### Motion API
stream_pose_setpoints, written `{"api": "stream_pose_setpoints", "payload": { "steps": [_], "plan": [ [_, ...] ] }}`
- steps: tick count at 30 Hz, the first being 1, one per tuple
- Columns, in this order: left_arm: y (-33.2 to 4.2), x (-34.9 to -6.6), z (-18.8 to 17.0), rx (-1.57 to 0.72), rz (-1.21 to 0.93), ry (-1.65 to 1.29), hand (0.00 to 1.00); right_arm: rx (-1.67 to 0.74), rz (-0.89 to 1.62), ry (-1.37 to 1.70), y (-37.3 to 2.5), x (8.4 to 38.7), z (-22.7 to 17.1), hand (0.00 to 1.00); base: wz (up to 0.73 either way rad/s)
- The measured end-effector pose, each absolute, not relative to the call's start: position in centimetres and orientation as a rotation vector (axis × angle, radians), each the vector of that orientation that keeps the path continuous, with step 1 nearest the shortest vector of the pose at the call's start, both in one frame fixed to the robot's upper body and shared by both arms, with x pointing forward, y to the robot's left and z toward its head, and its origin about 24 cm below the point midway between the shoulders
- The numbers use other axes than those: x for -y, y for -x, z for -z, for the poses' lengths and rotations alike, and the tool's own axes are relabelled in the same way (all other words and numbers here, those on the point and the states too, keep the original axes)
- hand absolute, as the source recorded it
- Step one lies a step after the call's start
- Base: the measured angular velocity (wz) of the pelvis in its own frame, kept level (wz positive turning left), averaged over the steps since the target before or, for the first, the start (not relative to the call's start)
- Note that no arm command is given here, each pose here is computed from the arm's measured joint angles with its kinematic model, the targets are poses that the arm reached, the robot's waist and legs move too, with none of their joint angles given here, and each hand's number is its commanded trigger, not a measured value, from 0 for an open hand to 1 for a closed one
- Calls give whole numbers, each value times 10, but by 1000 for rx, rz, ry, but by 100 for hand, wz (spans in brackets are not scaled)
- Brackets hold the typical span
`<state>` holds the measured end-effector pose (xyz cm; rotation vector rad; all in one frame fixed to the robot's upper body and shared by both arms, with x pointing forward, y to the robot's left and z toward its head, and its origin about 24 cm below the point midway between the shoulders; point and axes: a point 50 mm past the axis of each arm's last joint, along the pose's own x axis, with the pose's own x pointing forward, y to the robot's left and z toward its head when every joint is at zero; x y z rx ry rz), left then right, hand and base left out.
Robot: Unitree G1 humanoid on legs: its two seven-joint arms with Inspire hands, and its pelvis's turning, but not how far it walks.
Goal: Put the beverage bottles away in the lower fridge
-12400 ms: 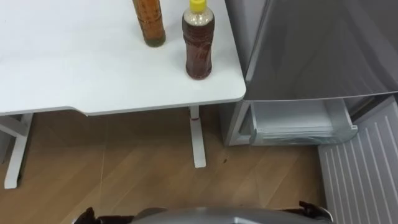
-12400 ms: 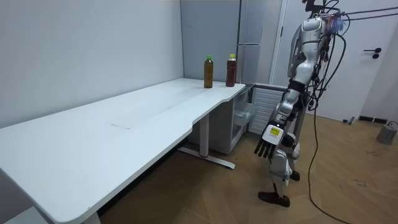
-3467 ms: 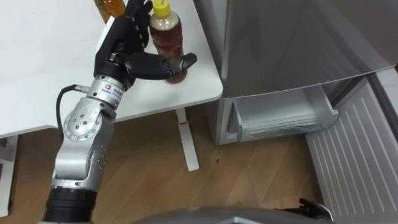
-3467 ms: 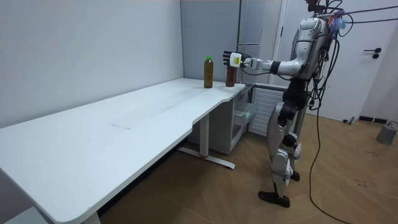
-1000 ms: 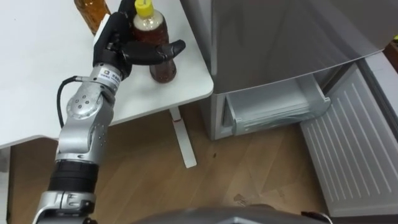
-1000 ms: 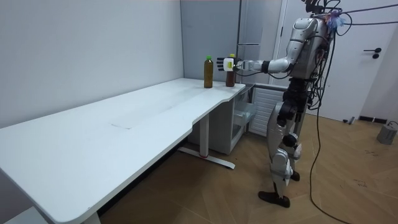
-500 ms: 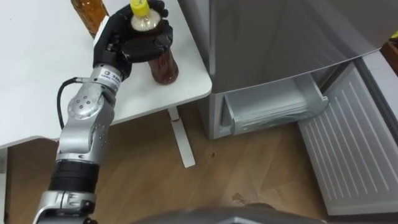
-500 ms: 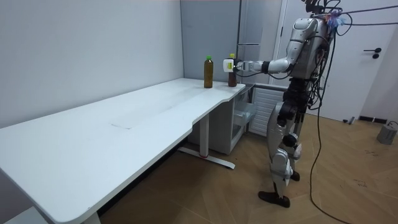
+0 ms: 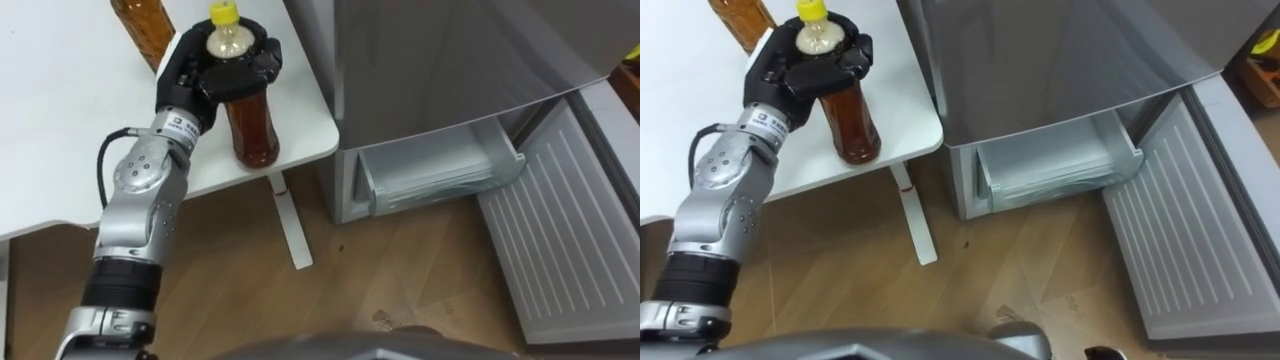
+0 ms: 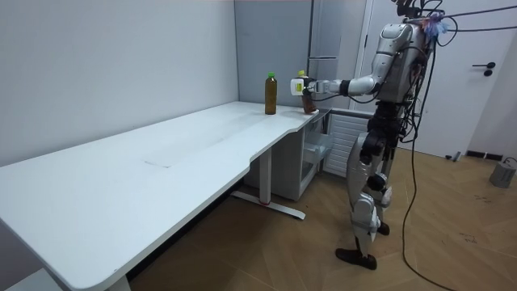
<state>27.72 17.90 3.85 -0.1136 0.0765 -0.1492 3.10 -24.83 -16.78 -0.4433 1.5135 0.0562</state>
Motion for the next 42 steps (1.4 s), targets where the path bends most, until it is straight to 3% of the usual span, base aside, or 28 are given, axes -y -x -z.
{"api": "stream_pose_setpoints", "payload": {
  "steps": [9,30,42],
  "plan": [
    [-277,-175,-39,-90,163,221,100,-1487,-57,441,-39,246,168,0,0],
    [-254,-134,-88,108,373,475,100,-1382,-36,512,-66,246,163,0,5],
    [-223,-127,-51,-51,424,492,100,-1269,-98,575,-92,241,157,0,3]
  ]
}}
